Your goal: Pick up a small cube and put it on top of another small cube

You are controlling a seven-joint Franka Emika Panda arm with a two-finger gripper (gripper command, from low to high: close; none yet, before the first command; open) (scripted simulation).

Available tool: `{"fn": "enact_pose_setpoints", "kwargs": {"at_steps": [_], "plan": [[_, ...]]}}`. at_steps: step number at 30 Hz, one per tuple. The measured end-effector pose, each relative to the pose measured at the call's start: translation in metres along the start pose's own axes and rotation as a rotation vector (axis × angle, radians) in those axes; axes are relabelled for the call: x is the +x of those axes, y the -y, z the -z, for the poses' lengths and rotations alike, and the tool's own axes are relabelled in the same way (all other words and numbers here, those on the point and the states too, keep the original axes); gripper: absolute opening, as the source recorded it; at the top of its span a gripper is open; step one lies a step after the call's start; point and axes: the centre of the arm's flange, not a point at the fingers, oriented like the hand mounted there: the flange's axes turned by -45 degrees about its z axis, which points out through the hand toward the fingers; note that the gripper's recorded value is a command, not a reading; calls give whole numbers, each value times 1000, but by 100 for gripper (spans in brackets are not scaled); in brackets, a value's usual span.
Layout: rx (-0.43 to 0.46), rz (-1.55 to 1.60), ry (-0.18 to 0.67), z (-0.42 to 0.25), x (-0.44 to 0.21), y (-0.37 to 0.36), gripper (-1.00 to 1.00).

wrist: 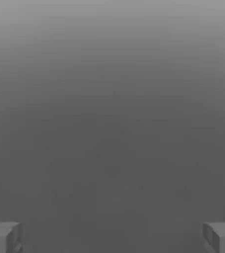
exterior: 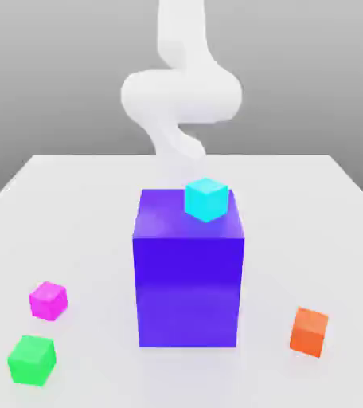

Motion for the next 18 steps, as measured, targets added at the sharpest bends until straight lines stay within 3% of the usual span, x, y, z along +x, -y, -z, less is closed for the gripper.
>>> {"fn": "enact_pose_setpoints", "kwargs": {"at_steps": [9, 18], "plan": [[-99, -115, 314, -193, -104, -122, 0], [-134, -280, 611, -287, -296, -216, 0]]}}
